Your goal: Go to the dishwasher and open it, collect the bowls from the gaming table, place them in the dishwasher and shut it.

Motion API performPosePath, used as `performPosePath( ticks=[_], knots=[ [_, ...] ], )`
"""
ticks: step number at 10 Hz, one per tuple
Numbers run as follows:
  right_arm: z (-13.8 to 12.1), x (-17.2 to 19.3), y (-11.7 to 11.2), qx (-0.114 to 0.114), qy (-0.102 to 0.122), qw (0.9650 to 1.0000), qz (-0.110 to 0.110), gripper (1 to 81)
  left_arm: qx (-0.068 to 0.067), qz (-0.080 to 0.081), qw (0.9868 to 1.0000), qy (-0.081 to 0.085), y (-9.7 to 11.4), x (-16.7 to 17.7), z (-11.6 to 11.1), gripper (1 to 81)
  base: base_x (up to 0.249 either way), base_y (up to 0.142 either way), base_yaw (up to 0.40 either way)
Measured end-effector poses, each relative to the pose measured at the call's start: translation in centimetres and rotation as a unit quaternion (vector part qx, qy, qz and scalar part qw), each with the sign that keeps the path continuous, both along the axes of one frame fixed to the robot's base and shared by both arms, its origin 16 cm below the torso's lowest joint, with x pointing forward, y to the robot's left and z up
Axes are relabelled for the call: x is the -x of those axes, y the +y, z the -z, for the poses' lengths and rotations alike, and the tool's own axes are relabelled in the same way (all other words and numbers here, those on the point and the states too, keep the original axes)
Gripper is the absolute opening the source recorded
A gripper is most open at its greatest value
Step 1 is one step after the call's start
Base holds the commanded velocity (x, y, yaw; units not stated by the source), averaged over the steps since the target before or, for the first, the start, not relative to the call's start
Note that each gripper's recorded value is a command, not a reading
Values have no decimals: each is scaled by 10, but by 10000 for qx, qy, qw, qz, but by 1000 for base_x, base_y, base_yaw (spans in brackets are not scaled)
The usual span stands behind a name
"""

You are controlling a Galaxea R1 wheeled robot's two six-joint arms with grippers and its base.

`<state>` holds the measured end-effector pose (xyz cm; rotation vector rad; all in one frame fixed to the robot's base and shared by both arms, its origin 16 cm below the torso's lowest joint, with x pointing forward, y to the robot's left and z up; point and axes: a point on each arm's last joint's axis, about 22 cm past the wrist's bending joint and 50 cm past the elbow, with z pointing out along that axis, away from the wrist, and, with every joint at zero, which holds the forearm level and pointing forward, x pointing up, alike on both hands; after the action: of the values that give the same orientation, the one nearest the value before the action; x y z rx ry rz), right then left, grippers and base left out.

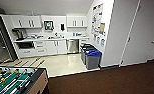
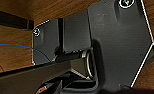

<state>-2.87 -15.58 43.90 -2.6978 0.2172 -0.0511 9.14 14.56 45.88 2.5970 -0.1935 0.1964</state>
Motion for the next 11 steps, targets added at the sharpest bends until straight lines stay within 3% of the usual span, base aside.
performPosePath(
  ticks=[11],
  knots=[
    [0, 1, 0, 1, 5, 10000, -1, 811, -3, -2, 10000, -3, 1, 0, 0, 811, 182, 0, 0]
  ],
)
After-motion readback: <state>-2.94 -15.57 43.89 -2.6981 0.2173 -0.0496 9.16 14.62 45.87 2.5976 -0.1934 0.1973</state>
